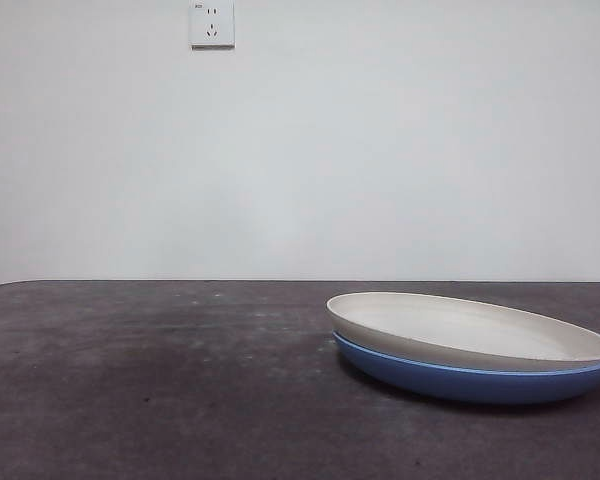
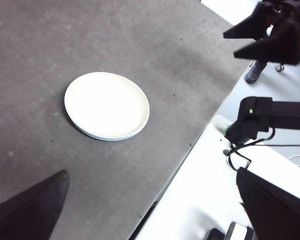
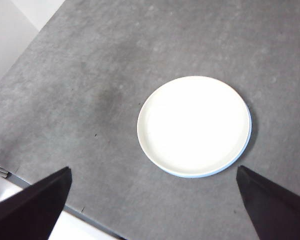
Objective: Pick up the white plate, put it on the blue plate, put it on desk
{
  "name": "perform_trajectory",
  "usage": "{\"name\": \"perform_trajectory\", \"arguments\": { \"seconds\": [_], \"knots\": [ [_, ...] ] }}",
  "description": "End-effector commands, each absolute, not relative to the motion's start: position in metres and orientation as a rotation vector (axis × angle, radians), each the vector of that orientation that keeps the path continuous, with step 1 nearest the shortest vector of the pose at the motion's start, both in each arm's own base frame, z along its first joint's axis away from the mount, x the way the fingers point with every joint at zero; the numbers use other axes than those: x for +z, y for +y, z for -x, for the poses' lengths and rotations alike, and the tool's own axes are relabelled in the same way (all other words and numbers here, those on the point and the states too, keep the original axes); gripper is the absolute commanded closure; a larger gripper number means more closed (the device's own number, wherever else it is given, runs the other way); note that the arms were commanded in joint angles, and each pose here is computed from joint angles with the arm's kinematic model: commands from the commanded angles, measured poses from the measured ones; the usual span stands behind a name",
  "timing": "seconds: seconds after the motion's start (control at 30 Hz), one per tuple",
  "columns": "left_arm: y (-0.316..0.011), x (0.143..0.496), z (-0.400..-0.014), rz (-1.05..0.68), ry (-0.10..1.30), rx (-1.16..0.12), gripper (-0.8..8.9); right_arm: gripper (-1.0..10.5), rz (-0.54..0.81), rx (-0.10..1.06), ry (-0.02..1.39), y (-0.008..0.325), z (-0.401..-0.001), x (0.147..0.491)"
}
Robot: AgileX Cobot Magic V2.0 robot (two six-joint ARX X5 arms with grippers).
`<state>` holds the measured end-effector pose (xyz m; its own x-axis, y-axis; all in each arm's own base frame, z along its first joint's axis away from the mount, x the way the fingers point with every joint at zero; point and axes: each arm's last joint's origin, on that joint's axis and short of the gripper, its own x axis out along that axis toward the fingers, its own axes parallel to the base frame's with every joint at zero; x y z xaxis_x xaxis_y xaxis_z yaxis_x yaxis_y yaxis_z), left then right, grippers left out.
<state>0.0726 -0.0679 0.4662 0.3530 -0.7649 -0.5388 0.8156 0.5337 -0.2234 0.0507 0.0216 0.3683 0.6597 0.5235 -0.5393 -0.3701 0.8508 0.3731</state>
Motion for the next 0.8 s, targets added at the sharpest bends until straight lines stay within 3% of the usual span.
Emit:
{"name": "perform_trajectory", "arguments": {
  "seconds": [0.03,0.33,0.53,0.8],
  "knots": [
    [-0.060,0.458,-0.061,-0.108,0.614,-1.040,2.14,3.7,-0.275,0.503,0.698,0.021,-0.048,0.371],
    [-0.036,0.433,-0.029,-0.114,0.523,-1.044,2.15,3.7,-0.300,0.481,0.759,0.021,-0.045,0.367],
    [-0.028,0.425,-0.022,-0.136,0.493,-0.967,2.16,3.7,-0.325,0.468,0.766,0.021,-0.046,0.367],
    [-0.028,0.425,-0.021,-0.135,0.483,-0.966,2.16,3.7,-0.358,0.422,0.924,0.029,-0.084,0.360]
  ]
}}
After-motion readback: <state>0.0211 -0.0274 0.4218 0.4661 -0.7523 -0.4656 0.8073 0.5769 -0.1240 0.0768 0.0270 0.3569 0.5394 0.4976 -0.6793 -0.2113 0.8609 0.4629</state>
